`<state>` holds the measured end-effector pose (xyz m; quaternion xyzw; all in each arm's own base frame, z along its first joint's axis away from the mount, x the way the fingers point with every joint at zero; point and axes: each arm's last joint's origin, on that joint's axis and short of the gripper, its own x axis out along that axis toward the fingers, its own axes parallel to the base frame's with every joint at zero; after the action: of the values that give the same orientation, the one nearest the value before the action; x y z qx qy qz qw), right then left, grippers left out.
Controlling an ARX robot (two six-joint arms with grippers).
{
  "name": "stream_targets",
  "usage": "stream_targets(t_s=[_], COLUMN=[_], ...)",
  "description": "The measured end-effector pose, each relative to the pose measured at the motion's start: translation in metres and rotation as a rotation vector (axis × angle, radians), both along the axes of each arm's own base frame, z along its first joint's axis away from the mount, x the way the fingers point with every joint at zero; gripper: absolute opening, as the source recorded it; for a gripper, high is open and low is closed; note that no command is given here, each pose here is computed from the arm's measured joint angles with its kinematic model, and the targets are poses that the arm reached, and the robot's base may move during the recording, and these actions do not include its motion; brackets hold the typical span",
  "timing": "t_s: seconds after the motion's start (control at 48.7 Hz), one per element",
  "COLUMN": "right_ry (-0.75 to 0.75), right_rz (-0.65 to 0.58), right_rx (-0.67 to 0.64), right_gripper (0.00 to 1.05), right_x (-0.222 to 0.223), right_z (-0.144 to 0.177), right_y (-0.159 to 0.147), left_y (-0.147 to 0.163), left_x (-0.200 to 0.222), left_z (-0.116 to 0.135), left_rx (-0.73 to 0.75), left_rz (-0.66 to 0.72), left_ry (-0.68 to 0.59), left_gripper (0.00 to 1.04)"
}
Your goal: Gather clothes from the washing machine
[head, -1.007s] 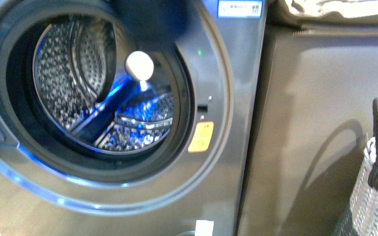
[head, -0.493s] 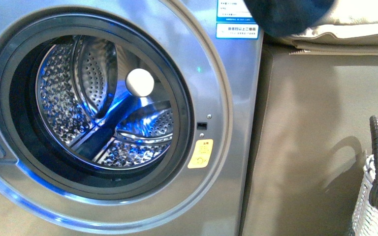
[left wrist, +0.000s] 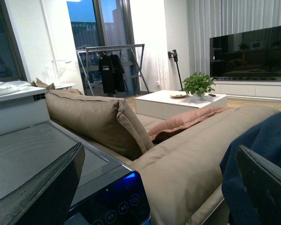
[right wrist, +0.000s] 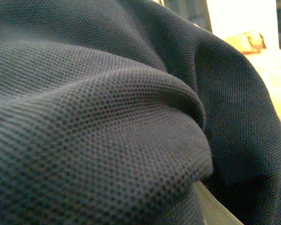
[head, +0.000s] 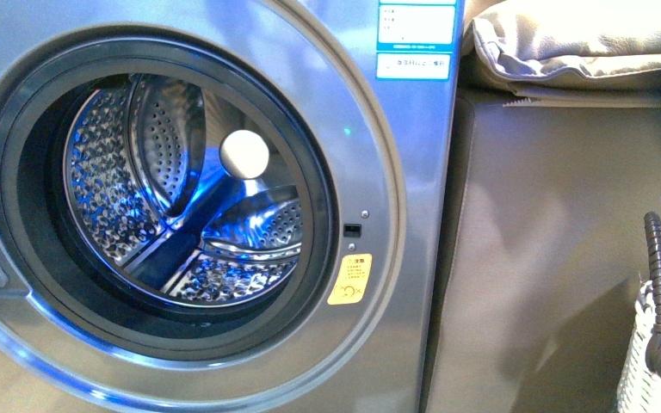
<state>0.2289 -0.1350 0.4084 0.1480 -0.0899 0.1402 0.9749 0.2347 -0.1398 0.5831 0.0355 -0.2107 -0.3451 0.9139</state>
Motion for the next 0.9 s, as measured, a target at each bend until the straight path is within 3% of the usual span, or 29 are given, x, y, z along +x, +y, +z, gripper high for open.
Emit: stream_targets(t_s=[0.144,0.37,0.39,0.473,0.637,0.76,0.904], right_ry=[0.187,0.593,0.603,0.726,0.804,0.737,0.631], right_rz=[-0.064,-0.221,-0.223,-0.224,-0.164,-0.133,-0.132], right_rx=[0.032,0.146,0.152,0.186,0.244,0.241,0.234], right_gripper=[0.08,0.08,0.09,0.25,0.51,0.76,0.99], right_x=[0.004,0.013,0.013,0.009,0.004,0.000,-0.007], right_z=[-0.061,-0.205,-0.207,-0.240,-0.251,-0.225,-0.191], right_y=[-0.020,-0.047,-0.047,-0.041,-0.022,-0.005,0.007], left_y=[0.000,0.000,0.000,0.000,0.000,0.000,0.000], left_x=[0.000,0.000,0.000,0.000,0.000,0.000,-0.001], left_z=[0.000,0.000,0.000,0.000,0.000,0.000,0.001], left_rx=[0.000,-0.001,-0.001,-0.001,0.000,-0.001,-0.001], left_rz=[0.000,0.000,0.000,0.000,-0.001,-0.001,0.000], left_ry=[-0.001,-0.001,-0.001,-0.001,-0.001,-0.001,-0.002], left_gripper=[0.98,0.98,0.98,0.98,0.98,0.98,0.98])
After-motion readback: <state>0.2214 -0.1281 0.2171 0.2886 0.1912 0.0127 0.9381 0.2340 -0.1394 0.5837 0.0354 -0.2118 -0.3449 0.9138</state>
